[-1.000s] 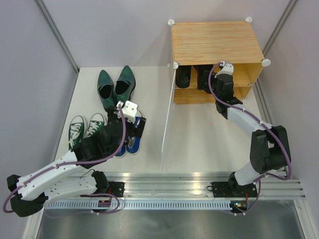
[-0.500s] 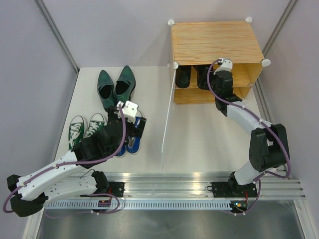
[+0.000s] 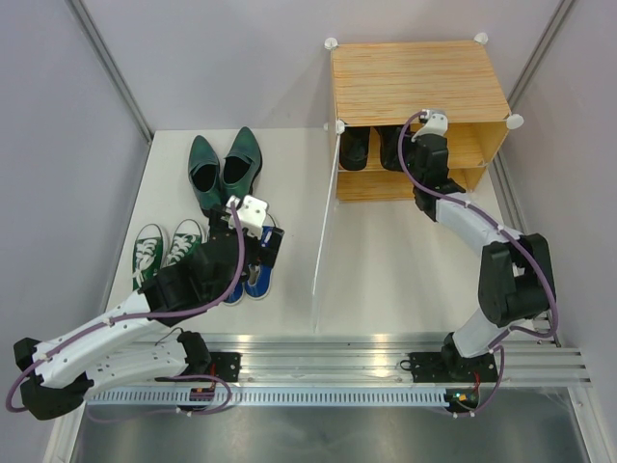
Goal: Place and organize the shoes in the shoe cabinet
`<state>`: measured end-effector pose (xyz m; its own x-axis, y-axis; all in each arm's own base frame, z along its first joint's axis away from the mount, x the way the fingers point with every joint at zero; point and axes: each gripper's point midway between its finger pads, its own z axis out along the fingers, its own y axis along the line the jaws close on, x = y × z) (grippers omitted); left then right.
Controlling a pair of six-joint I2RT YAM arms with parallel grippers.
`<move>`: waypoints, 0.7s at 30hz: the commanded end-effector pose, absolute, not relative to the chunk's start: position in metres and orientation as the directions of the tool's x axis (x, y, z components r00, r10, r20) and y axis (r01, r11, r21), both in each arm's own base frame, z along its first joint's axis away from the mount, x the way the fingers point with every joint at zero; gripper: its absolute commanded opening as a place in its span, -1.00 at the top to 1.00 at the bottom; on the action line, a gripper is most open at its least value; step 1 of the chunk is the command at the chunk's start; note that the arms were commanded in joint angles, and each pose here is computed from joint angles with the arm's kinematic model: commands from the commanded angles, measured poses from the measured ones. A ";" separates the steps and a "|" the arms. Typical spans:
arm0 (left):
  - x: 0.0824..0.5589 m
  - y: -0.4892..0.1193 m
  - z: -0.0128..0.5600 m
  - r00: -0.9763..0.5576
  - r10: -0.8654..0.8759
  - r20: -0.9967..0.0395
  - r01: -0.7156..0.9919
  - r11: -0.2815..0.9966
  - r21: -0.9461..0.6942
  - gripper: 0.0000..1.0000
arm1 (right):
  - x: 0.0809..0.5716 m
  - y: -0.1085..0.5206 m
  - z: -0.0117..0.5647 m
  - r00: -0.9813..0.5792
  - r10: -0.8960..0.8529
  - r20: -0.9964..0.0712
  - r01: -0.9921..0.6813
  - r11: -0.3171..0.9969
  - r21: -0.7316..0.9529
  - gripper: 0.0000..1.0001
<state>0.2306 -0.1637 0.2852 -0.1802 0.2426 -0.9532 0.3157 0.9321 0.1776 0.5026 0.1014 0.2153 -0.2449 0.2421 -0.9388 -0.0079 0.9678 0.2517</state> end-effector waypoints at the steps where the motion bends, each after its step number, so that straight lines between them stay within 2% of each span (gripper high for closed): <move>1: 0.232 -0.166 0.287 -0.171 0.249 -0.953 0.325 0.928 0.184 -0.99 | 0.514 0.104 0.214 -0.232 0.240 -0.942 -0.010 0.968 0.250 -0.22; 12: 0.232 -0.168 0.286 -0.175 0.256 -0.951 0.332 0.925 0.187 -0.99 | 0.521 0.122 0.214 -0.237 0.262 -0.936 -0.044 0.959 0.279 0.12; 21: 0.231 -0.169 0.287 -0.173 0.249 -0.953 0.341 0.923 0.179 -0.99 | 0.521 0.138 0.216 -0.246 0.313 -0.917 -0.077 0.937 0.341 0.14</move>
<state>0.2312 -0.1668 0.2820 -0.1862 0.2524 -0.9495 0.3242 0.9281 0.1831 0.5155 0.1107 0.2145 -0.2308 0.2753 -0.9333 -0.0027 0.9590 0.2835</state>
